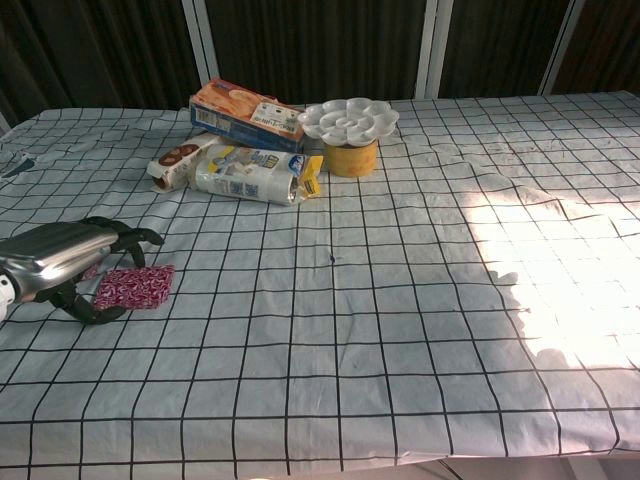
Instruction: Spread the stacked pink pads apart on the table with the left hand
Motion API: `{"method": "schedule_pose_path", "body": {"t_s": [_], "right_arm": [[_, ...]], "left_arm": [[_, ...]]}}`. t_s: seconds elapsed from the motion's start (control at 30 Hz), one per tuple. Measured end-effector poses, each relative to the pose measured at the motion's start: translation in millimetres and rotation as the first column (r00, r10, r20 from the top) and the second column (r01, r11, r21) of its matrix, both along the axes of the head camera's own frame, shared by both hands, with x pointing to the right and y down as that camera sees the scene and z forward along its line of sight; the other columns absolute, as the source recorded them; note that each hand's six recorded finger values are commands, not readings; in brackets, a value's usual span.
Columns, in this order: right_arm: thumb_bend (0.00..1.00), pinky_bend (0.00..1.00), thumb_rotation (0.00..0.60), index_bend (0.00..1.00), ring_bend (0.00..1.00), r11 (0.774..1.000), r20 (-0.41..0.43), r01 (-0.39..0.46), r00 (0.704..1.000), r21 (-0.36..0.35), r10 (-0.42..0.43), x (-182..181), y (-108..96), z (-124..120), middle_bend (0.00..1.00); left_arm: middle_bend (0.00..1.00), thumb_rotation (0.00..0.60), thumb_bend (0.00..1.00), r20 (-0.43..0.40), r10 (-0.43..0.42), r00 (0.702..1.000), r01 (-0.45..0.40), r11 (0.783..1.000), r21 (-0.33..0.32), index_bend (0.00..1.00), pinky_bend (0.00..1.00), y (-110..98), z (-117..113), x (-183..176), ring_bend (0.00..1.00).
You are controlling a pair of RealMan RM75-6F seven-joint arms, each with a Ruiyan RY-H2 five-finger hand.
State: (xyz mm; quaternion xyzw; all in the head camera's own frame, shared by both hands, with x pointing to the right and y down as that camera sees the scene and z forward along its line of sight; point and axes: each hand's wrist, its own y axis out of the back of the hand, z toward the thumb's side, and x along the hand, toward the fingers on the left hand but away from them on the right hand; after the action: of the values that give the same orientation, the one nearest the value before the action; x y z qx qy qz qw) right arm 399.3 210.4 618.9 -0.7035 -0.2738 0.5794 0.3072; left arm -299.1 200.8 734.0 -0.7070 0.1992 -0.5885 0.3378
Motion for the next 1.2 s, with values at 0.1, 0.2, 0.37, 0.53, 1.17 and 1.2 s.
{"method": "schedule_pose_path", "body": {"t_s": [0.1, 0.2, 0.37, 0.53, 1.17, 1.2], "right_arm": [[0.19, 0.00, 0.600, 0.00, 0.00, 1.000, -0.001, -0.001, 1.000, 0.000, 0.001, -0.1, -0.1, 0.1, 0.00], [0.19, 0.00, 0.600, 0.00, 0.00, 1.000, -0.002, 0.000, 1.000, -0.001, 0.000, -0.1, 0.1, 0.4, 0.00], [0.19, 0.00, 0.600, 0.00, 0.00, 1.000, -0.003, 0.001, 1.000, -0.002, -0.001, -0.9, 0.1, 1.0, 0.00], [0.19, 0.00, 0.600, 0.00, 0.00, 1.000, -0.003, 0.002, 1.000, -0.004, -0.002, -1.2, 0.3, 1.4, 0.00], [0.19, 0.00, 0.600, 0.00, 0.00, 1.000, -0.006, 0.002, 1.000, -0.004, -0.002, -1.6, 0.7, 2.4, 0.00], [0.19, 0.00, 0.600, 0.00, 0.00, 1.000, -0.006, 0.002, 1.000, -0.005, -0.002, -1.8, 0.9, 2.7, 0.00]], "left_arm": [[0.29, 0.600, 0.32, 0.000, 0.003, 1.000, -0.003, 1.000, -0.001, 0.15, 0.00, 1.6, -0.8, -0.6, 0.08], [0.30, 0.600, 0.32, 0.003, 0.004, 1.000, -0.004, 1.000, -0.001, 0.15, 0.00, 2.5, -1.4, -1.7, 0.09], [0.37, 0.600, 0.32, 0.006, 0.004, 1.000, -0.004, 1.000, -0.002, 0.22, 0.00, 3.5, -1.2, -3.1, 0.13], [0.45, 0.600, 0.32, 0.003, -0.005, 1.000, 0.005, 1.000, -0.001, 0.28, 0.00, 2.4, 1.0, -3.8, 0.17], [0.72, 0.600, 0.32, -0.044, -0.020, 0.999, 0.024, 0.995, 0.093, 0.50, 0.00, -5.0, -9.6, -9.4, 0.35], [0.72, 0.600, 0.32, -0.046, -0.023, 0.999, 0.028, 0.995, 0.095, 0.50, 0.00, -5.3, -10.3, -10.2, 0.35]]}}
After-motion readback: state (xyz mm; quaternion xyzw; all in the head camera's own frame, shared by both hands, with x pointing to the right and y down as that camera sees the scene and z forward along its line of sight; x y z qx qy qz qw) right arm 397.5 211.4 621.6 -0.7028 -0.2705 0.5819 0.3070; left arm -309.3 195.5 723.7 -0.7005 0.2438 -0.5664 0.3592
